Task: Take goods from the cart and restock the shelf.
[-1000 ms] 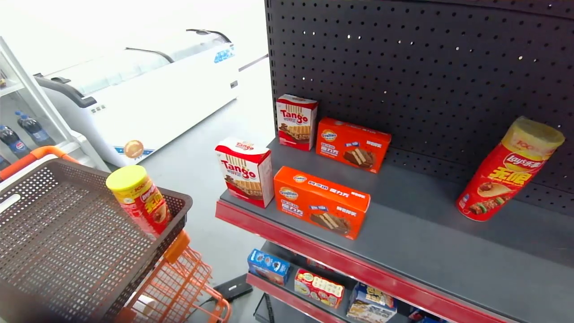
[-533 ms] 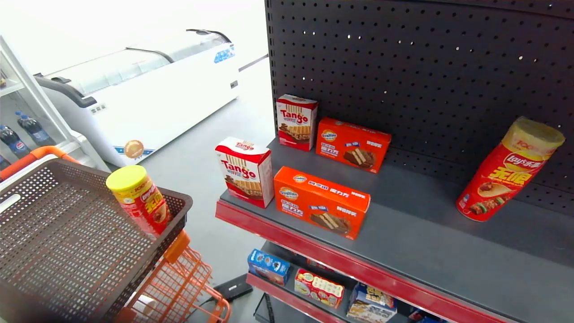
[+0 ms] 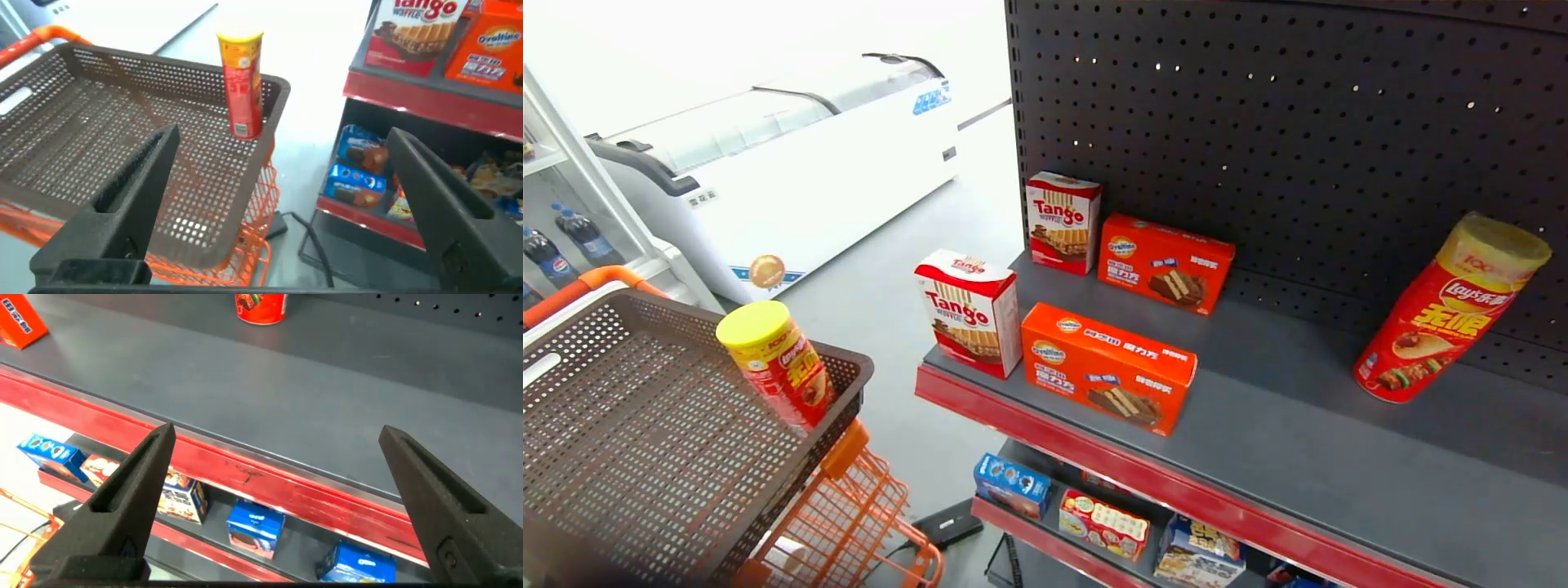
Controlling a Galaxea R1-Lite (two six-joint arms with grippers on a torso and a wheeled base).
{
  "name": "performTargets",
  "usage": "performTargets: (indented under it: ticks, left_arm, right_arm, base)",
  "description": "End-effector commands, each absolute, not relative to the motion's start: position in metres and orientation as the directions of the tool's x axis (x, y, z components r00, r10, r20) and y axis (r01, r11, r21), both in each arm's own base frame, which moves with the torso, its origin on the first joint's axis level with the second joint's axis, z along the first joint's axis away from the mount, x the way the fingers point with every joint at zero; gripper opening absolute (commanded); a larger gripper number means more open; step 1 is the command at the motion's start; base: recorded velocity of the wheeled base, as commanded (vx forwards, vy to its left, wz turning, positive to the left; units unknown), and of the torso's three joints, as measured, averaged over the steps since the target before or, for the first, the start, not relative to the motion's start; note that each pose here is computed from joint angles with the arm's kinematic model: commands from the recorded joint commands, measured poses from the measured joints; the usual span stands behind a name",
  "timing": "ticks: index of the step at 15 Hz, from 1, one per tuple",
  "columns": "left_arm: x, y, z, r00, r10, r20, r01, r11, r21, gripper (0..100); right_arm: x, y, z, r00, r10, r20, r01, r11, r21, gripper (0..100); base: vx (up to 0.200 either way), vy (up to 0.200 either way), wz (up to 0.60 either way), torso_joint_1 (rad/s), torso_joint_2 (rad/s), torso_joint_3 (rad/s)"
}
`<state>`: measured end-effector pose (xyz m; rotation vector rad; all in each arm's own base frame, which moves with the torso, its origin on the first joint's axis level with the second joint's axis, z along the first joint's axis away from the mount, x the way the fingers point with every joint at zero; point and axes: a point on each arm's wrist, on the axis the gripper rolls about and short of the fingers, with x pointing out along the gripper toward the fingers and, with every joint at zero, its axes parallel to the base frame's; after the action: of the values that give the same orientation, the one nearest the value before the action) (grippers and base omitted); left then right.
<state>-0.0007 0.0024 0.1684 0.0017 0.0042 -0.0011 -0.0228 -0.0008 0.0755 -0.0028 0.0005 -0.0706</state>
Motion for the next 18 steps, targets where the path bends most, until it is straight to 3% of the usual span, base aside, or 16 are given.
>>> performTargets:
  ticks: [1,6,8,9,11,13,18]
  left_arm:
    - [0.046,-0.006,0.192,0.985,-0.034,-0.17,0.036,0.999,0.009,100]
    - [0.095,0.012,0.179,0.92,-0.014,-0.391,-0.011,0.998,-0.06,100]
    - [0.112,0.032,0.17,0.886,0.044,-0.462,-0.023,0.998,0.052,100]
    - [0.12,0.036,0.165,0.864,0.049,-0.501,-0.021,0.998,0.063,100]
    - [0.134,0.041,0.159,0.852,0.044,-0.521,-0.025,0.999,0.043,100]
    - [0.159,0.043,0.156,0.878,0.025,-0.478,-0.024,1.0,0.007,100]
    - [0.201,0.056,0.133,0.923,0.034,-0.383,-0.019,0.999,0.042,100]
  right_arm:
    - [-0.023,-0.001,0.075,0.998,-0.071,0.0,0.071,0.998,-0.003,100]
    - [-0.023,-0.001,0.075,0.998,-0.071,0.0,0.071,0.998,-0.003,100]
    - [-0.023,-0.001,0.075,0.998,-0.071,0.0,0.071,0.998,-0.003,100]
    - [-0.023,-0.001,0.075,0.998,-0.071,0.0,0.071,0.998,-0.003,100]
    - [-0.023,-0.001,0.075,0.998,-0.071,0.0,0.071,0.998,-0.003,100]
    - [-0.023,-0.001,0.075,0.998,-0.071,0.0,0.071,0.998,-0.003,100]
    - [-0.023,-0.001,0.075,0.998,-0.071,0.0,0.071,0.998,-0.003,100]
  base:
    - [0.0,0.0,0.0,0.0,0.0,0.0]
    - [0.0,0.0,0.0,0.0,0.0,0.0]
    - [0.0,0.0,0.0,0.0,0.0,0.0]
    - [0.0,0.0,0.0,0.0,0.0,0.0]
    - [0.0,0.0,0.0,0.0,0.0,0.0]
    - [0.0,0.0,0.0,0.0,0.0,0.0]
    - [0.0,0.0,0.0,0.0,0.0,0.0]
